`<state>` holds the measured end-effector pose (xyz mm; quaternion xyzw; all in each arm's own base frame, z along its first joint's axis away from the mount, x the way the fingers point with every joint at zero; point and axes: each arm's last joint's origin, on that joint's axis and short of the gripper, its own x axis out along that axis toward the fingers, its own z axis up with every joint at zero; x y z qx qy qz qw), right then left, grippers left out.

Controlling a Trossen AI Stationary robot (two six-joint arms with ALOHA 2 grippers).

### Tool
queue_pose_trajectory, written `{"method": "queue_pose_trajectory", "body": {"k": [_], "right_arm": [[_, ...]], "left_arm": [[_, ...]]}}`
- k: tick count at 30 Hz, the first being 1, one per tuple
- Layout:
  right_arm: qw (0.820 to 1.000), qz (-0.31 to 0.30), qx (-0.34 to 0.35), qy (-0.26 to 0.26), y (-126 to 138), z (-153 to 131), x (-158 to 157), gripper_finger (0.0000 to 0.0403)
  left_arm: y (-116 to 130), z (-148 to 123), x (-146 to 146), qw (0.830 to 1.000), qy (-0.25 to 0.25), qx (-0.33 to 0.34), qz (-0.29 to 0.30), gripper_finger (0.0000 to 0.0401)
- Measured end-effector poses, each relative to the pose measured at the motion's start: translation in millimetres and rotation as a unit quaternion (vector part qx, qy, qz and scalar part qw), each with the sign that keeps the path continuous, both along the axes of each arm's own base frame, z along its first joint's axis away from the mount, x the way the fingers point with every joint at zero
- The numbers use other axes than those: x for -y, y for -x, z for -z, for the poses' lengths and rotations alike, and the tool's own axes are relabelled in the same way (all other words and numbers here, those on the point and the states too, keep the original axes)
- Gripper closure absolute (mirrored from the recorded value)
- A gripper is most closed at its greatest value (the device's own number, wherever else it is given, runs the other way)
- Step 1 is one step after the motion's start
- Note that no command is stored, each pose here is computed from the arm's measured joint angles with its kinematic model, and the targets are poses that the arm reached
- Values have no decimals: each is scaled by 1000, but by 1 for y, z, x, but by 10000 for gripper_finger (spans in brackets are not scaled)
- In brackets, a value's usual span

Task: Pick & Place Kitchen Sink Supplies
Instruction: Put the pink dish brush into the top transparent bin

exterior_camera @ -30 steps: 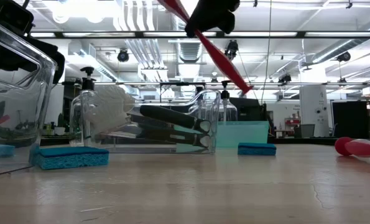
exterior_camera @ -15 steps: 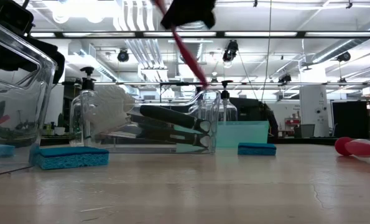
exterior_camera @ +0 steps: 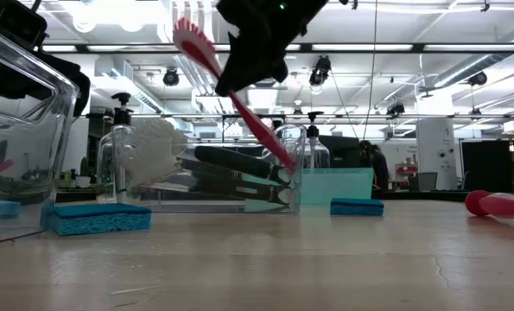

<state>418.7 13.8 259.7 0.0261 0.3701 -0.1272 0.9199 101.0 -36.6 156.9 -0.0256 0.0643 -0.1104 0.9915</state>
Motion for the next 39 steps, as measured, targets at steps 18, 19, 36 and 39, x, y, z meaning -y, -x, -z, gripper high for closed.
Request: {"method": "queue_pose_trajectory", "body": {"k": [18,19,36,39], "right_arm": [[994,-6,-104,-36,-1,40,-2,353],[994,-7,-105,-37,-1,41,-2,353],[995,-14,-85,-47,-4,30,-4,218],[995,-26,-85,-39,-3,18,-6,202]], "left_arm": [[0,0,0,1000,0,0,0,398],[0,0,0,1000,0,0,0,398],[0,0,0,1000,0,0,0,398],[0,0,0,1000,0,0,0,398]]}}
